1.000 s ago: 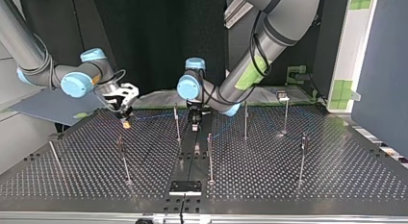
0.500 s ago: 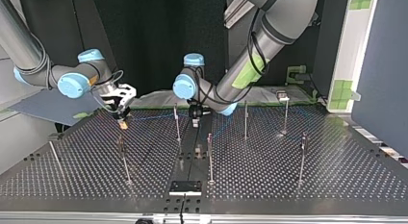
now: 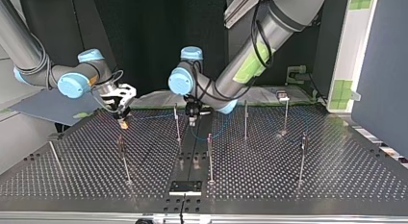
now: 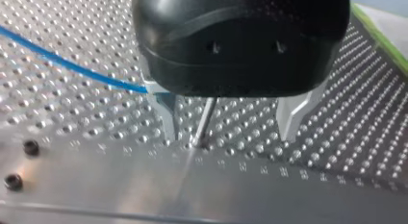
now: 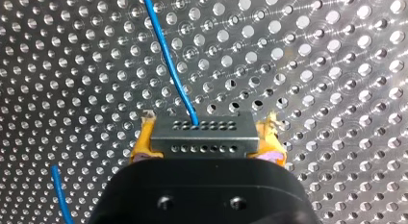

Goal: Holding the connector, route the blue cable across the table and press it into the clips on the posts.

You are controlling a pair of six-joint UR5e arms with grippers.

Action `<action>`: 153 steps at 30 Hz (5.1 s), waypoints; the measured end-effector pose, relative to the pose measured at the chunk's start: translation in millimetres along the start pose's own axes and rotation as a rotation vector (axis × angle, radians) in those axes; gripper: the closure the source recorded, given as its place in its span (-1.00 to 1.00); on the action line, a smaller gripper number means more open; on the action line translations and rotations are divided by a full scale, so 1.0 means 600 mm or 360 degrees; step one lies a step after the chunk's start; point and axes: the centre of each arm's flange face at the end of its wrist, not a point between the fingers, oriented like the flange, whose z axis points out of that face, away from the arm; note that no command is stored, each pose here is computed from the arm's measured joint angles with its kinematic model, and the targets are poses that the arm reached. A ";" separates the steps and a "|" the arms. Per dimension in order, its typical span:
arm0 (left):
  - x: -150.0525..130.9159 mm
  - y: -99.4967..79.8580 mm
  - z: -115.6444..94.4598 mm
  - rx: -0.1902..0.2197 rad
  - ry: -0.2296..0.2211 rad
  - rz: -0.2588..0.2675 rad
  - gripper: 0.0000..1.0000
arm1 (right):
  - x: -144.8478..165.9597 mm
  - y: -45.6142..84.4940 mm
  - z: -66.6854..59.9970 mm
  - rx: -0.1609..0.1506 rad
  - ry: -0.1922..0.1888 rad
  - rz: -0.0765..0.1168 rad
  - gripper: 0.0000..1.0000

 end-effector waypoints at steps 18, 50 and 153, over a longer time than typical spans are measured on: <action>-0.038 -0.065 -0.126 0.0160 -0.0057 -0.0007 -1.00 | 0.000 -0.001 0.000 0.0019 -0.0005 0.0001 1.00; 0.017 -0.226 -0.170 0.0200 -0.0058 -0.0149 -1.00 | 0.069 0.039 -0.037 -0.0058 0.0029 0.0006 1.00; -0.163 -0.295 -0.106 0.0033 -0.0350 -0.0466 1.00 | 0.206 0.017 -0.072 0.0006 0.0157 -0.0071 1.00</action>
